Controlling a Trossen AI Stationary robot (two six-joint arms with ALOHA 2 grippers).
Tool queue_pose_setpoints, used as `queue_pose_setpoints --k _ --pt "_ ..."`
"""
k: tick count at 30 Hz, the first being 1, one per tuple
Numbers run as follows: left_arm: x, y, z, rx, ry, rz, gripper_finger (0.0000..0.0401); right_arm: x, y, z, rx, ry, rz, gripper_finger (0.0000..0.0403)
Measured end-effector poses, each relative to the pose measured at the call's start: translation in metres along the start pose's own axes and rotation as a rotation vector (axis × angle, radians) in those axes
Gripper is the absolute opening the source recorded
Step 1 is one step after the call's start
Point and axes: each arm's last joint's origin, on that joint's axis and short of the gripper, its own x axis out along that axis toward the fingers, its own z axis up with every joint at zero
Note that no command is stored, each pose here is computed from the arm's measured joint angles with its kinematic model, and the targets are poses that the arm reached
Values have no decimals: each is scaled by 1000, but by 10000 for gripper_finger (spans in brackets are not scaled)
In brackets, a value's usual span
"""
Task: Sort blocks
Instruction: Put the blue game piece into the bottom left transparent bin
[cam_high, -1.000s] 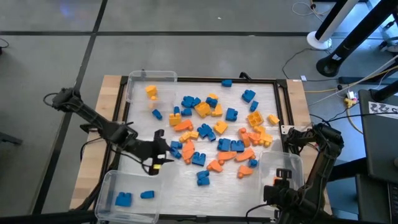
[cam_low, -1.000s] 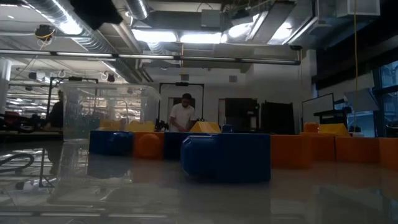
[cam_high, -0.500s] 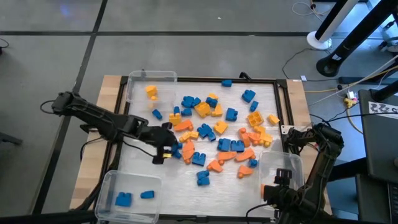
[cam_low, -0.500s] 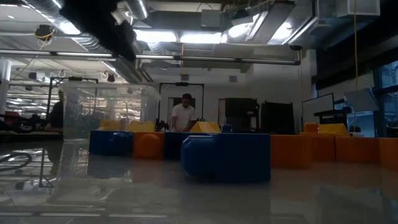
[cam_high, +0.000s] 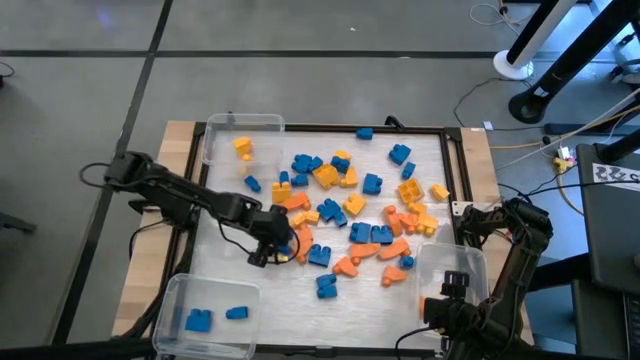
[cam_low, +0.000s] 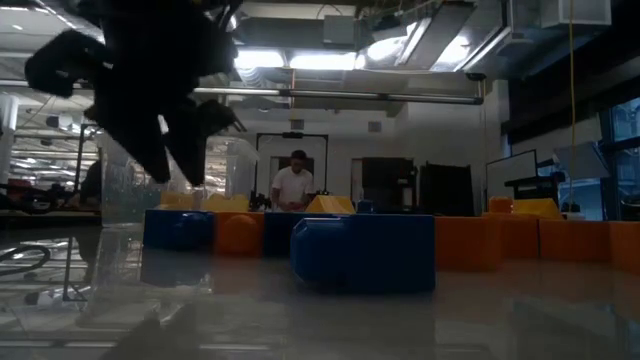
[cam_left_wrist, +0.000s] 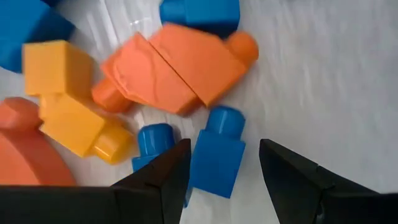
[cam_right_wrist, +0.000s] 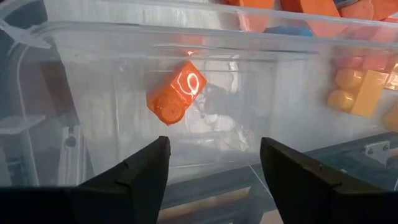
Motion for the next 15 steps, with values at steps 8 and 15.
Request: queue_pose_setpoints --k 8,15 --pt "25 2 -6 80 98 -3 180 0 0 0 0 -1 1 248" --pt "45 1 -11 92 176 -15 180 0 0 0 0 -1 0 248"
